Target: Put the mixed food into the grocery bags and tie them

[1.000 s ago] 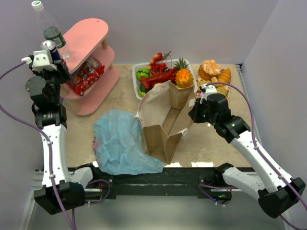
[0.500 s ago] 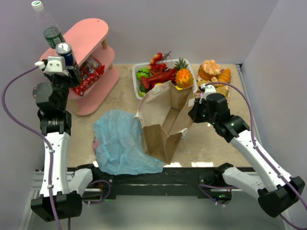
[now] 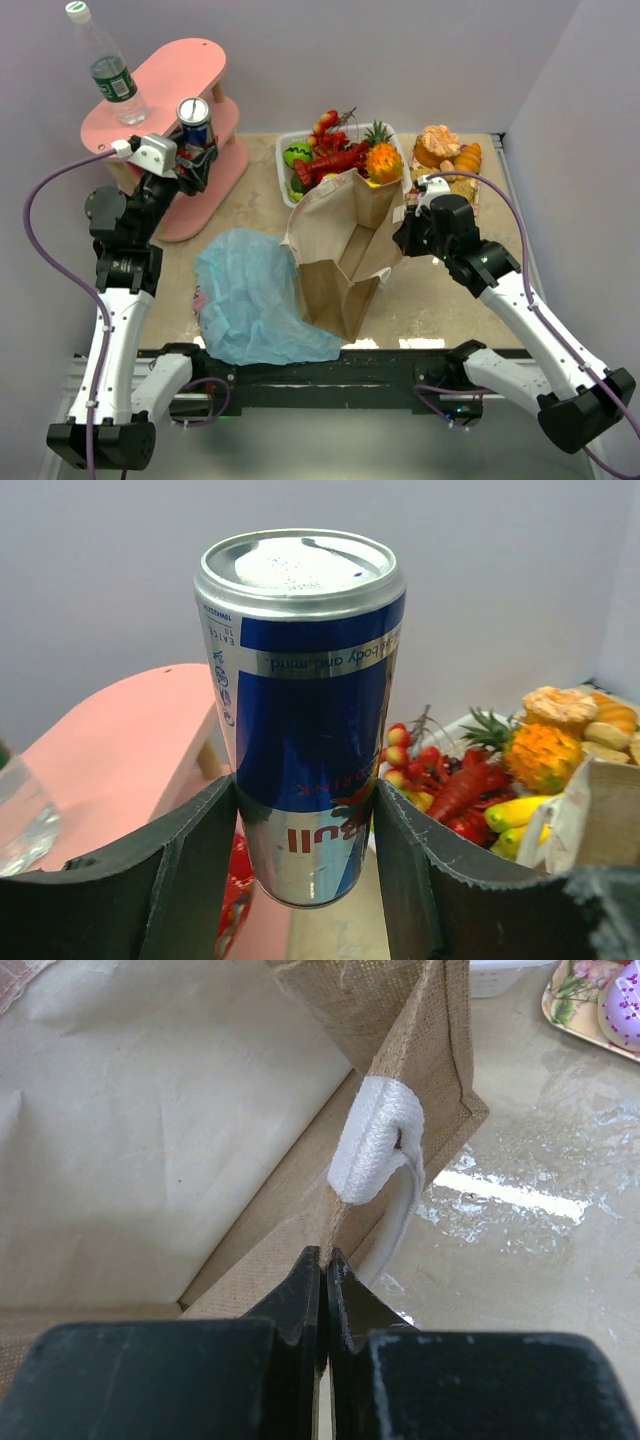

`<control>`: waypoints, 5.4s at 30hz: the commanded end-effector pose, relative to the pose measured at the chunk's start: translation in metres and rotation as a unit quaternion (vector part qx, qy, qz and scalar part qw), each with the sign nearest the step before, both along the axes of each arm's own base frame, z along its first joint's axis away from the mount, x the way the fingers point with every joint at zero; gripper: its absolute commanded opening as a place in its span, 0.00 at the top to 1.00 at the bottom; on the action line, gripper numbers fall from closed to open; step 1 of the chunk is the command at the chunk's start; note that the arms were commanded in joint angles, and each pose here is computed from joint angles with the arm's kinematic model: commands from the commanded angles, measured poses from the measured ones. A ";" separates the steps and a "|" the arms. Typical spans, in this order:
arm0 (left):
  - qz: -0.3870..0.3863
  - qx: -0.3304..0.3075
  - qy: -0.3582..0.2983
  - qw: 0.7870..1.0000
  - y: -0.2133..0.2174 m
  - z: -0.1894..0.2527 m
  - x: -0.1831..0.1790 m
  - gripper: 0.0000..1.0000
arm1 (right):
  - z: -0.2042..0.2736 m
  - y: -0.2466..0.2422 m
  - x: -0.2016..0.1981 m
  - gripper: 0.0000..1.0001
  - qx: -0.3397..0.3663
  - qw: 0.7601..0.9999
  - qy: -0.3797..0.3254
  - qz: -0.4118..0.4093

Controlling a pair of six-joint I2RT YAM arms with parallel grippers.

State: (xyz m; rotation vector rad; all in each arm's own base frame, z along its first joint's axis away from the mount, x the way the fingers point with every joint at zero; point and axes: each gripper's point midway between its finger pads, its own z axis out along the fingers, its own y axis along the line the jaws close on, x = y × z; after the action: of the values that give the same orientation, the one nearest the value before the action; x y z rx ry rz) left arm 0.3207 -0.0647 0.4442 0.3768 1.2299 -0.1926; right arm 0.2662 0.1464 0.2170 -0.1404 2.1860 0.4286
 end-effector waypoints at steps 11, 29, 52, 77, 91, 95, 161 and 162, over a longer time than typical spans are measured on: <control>-0.202 -0.024 -0.056 0.977 -0.087 0.025 -0.030 1.00 | 0.010 0.002 0.003 1.00 0.007 1.000 -0.017 0.006; -0.361 0.042 0.127 0.923 -0.253 -0.098 -0.026 1.00 | 0.009 0.004 0.002 1.00 0.011 1.000 -0.013 0.009; -0.253 0.091 0.191 0.944 -0.237 -0.148 0.006 0.00 | 0.014 -0.002 0.002 0.99 0.011 1.000 -0.021 -0.010; 0.387 -0.097 0.101 0.911 0.129 0.009 0.073 0.00 | 0.028 0.003 -0.002 0.87 0.030 0.999 -0.040 0.007; 0.332 -0.113 0.083 0.933 0.174 -0.009 0.125 0.00 | 0.033 0.008 -0.002 0.88 0.034 0.999 -0.031 0.019; 0.330 -0.117 0.070 0.934 0.179 -0.007 0.131 0.00 | 0.037 0.007 -0.004 0.88 0.036 0.999 -0.036 0.016; -0.329 0.113 0.490 0.799 -0.290 -0.268 -0.070 0.39 | 0.056 -0.028 0.013 0.87 -0.027 0.995 -0.078 -0.059; -0.330 0.111 0.482 0.804 -0.291 -0.263 -0.068 0.35 | 0.055 -0.028 0.013 0.87 -0.028 0.995 -0.076 -0.059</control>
State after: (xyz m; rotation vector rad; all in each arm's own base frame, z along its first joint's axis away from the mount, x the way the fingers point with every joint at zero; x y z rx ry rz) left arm 0.2584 -0.3401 0.1567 0.9552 2.2026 -0.8521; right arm 0.2711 0.1212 0.2479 -0.0862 2.1134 0.2918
